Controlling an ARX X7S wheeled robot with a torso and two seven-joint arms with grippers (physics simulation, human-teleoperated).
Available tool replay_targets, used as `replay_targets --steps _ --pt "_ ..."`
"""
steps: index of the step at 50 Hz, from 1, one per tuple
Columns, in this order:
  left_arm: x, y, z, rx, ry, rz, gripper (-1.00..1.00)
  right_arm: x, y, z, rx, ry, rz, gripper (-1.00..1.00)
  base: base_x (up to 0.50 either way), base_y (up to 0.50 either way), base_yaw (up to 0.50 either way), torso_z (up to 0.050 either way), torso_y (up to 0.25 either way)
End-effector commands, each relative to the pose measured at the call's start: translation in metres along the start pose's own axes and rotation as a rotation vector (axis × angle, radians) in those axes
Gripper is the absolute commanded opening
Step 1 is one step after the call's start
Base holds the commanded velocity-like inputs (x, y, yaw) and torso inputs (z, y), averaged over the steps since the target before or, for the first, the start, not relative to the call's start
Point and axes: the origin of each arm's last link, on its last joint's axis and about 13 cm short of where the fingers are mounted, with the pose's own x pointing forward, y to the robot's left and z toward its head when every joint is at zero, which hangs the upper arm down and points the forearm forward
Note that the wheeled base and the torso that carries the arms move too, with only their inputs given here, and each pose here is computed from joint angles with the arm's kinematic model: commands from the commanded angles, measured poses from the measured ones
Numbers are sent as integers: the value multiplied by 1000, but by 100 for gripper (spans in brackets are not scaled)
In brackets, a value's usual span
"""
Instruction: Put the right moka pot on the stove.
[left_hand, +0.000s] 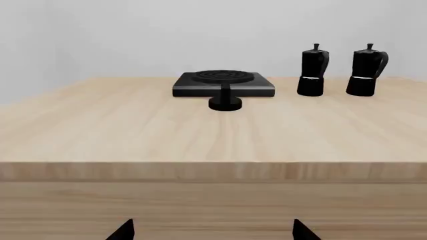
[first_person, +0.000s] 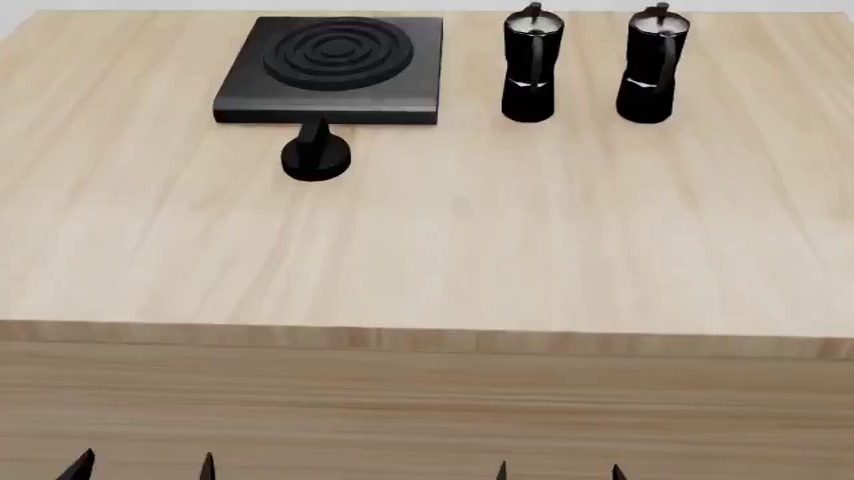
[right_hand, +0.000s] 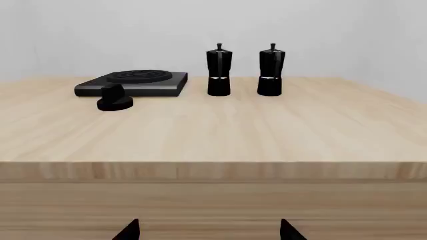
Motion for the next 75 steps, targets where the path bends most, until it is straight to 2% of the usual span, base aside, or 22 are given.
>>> replay_targets --steps 1,4,49,75 --pt "0 0 0 0 0 0 100 0 0 0 0 0 0 100 0 0 0 0 0" --pt "0 1 1 -17 -5 5 100 1 0 5 -30 28 -27 100 0 0 0 0 0" --pt "0 2 1 -19 -42 45 100 2 0 4 -33 23 -36 100 0 0 0 48 46" --pt "-1 1 0 -5 -50 48 100 3 1 -1 -35 29 -26 100 113 0 0 0 0"
